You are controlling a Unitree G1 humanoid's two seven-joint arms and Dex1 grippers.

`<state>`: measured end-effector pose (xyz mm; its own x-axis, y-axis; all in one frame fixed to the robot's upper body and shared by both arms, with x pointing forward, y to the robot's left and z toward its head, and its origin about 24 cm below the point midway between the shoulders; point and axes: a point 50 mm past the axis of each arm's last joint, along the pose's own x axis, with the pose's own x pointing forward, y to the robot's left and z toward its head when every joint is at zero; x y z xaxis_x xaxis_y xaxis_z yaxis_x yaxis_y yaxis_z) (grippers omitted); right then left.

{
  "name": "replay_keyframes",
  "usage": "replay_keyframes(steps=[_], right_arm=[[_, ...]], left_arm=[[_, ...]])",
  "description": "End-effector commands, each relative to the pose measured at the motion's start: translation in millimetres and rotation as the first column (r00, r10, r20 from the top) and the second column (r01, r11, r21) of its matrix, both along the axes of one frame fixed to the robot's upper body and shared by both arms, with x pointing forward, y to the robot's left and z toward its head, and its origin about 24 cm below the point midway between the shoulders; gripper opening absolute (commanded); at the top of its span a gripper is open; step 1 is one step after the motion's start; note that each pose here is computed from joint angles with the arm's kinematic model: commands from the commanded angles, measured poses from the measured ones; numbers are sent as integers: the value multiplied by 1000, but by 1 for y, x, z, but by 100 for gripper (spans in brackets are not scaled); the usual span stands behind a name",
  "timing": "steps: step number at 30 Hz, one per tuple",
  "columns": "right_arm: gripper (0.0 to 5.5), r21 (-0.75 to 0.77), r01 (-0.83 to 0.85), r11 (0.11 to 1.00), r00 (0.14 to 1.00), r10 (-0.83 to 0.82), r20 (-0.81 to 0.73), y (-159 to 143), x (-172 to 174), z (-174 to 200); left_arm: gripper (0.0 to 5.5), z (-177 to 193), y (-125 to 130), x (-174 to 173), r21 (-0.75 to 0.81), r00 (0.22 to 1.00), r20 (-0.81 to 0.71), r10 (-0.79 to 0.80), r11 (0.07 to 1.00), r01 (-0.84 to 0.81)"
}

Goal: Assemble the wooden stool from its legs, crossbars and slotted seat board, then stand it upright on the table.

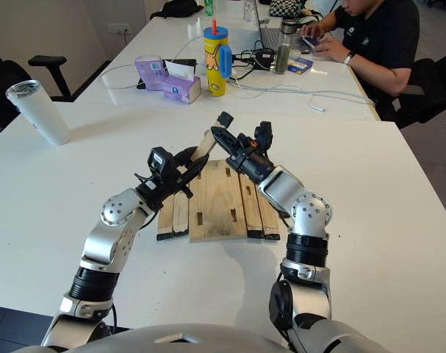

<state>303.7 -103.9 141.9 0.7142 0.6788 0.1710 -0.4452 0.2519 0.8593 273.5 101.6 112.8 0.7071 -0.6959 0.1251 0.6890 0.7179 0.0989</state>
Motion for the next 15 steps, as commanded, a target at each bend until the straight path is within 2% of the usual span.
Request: replay_keyframes(steps=[1,4,5,12,15], right_arm=[[42,40,-10,999,999,8,50,3,3,15],[42,42,-7,999,999,5,53,3,3,15],[79,43,-13,999,998,11,59,4,3,16],[180,34,-3,999,998,1,55,4,4,15],[158,31,7,1000,998,-9,54,2,6,15]], left_arm=[[131,-8,0,-2,31,999,-42,-20,999,21],[131,-9,0,-2,36,999,-45,-22,999,24],[131,-9,0,-2,37,999,-45,-22,999,24],[131,-9,0,-2,36,999,-47,-19,999,21],[131,-9,0,-1,38,999,-44,-13,999,15]])
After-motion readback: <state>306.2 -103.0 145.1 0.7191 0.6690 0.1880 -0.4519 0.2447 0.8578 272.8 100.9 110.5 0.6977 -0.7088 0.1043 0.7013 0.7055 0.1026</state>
